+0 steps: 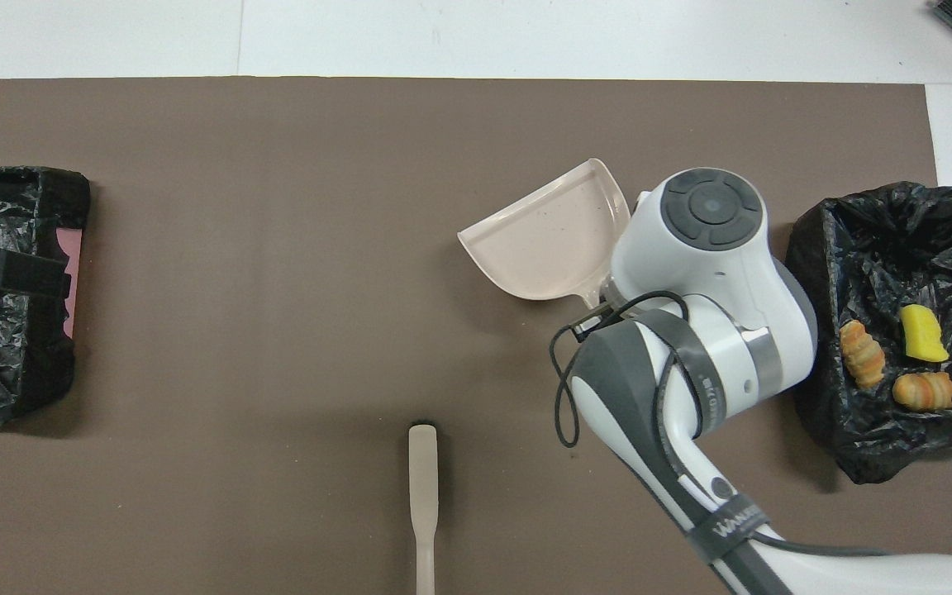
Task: Sweep and dump trash in bin
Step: 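Bring the empty dustpan back and set it on the table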
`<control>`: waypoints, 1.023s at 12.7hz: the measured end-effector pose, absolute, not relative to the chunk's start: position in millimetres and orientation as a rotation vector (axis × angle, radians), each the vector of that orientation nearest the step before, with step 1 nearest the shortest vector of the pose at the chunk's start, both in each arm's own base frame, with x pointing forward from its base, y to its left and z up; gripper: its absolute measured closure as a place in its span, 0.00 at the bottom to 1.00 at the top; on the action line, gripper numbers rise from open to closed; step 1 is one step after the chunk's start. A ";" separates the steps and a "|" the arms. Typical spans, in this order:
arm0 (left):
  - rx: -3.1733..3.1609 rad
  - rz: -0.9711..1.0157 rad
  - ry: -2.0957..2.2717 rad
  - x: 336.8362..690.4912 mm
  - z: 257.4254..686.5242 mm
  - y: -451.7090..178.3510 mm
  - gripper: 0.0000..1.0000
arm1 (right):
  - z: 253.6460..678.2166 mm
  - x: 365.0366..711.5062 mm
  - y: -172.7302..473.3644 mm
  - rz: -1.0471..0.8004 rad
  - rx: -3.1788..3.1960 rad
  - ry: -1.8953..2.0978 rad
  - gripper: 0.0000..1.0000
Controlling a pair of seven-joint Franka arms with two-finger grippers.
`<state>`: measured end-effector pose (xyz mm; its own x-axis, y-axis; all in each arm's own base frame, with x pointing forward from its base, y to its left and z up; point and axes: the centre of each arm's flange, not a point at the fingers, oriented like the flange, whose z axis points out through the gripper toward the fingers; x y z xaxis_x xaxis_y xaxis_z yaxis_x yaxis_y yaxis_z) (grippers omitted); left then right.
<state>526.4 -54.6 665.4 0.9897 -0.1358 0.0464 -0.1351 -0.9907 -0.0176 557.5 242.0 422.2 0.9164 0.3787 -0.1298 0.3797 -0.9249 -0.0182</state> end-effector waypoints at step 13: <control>-3.119 -0.074 0.212 526.4 665.4 -54.6 0.00 | 368.0 580.3 407.2 -0.046 3.303 -0.152 0.36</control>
<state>526.4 -54.6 665.4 0.9897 -0.1358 0.0464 -0.1351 -0.9907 -0.0176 580.3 407.2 368.0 0.9954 -0.0891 -0.0350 -0.0936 -0.9822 -0.1628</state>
